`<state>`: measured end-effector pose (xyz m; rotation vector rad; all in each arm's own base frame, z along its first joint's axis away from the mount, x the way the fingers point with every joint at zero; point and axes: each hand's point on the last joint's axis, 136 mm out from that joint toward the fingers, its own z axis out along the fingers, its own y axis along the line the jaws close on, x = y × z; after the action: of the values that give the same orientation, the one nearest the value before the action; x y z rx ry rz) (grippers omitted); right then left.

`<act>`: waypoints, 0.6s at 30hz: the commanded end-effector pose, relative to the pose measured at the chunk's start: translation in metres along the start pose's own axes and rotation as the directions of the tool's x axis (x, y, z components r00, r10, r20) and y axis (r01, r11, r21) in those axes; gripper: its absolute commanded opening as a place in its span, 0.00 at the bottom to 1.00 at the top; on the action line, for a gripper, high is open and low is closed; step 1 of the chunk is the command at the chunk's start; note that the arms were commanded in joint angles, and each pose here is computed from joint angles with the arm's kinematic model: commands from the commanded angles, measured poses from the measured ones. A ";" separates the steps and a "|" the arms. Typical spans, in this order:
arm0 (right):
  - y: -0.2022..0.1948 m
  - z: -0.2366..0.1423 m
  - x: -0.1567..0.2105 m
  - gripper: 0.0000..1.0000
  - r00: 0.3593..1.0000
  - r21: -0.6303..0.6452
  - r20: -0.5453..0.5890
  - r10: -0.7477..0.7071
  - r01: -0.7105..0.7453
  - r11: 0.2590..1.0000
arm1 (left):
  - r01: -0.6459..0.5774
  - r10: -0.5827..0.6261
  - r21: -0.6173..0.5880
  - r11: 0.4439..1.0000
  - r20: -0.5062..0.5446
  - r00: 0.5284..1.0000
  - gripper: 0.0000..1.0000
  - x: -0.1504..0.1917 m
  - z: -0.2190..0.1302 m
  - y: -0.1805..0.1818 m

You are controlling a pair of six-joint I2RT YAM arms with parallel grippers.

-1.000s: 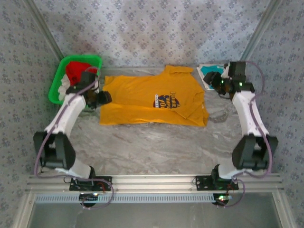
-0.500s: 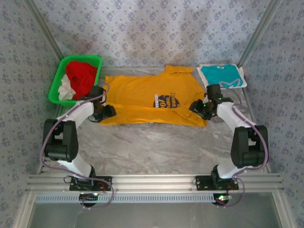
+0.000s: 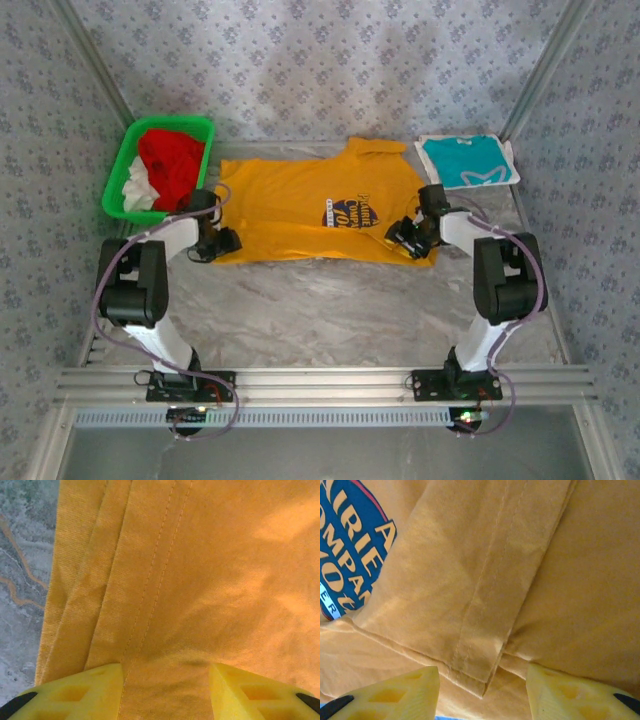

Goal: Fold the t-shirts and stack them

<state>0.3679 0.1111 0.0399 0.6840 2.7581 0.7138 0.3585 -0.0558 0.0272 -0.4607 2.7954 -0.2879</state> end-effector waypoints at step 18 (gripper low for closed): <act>0.019 0.002 -0.025 0.03 0.996 -0.037 0.079 0.034 -0.031 0.999 | -0.006 0.005 0.021 1.000 0.024 1.000 0.48 0.007 -0.020 0.001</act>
<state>0.3876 0.1161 0.0325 0.7461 2.6996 0.7470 0.3473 -0.0547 0.0324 -0.4572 2.7821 -0.2924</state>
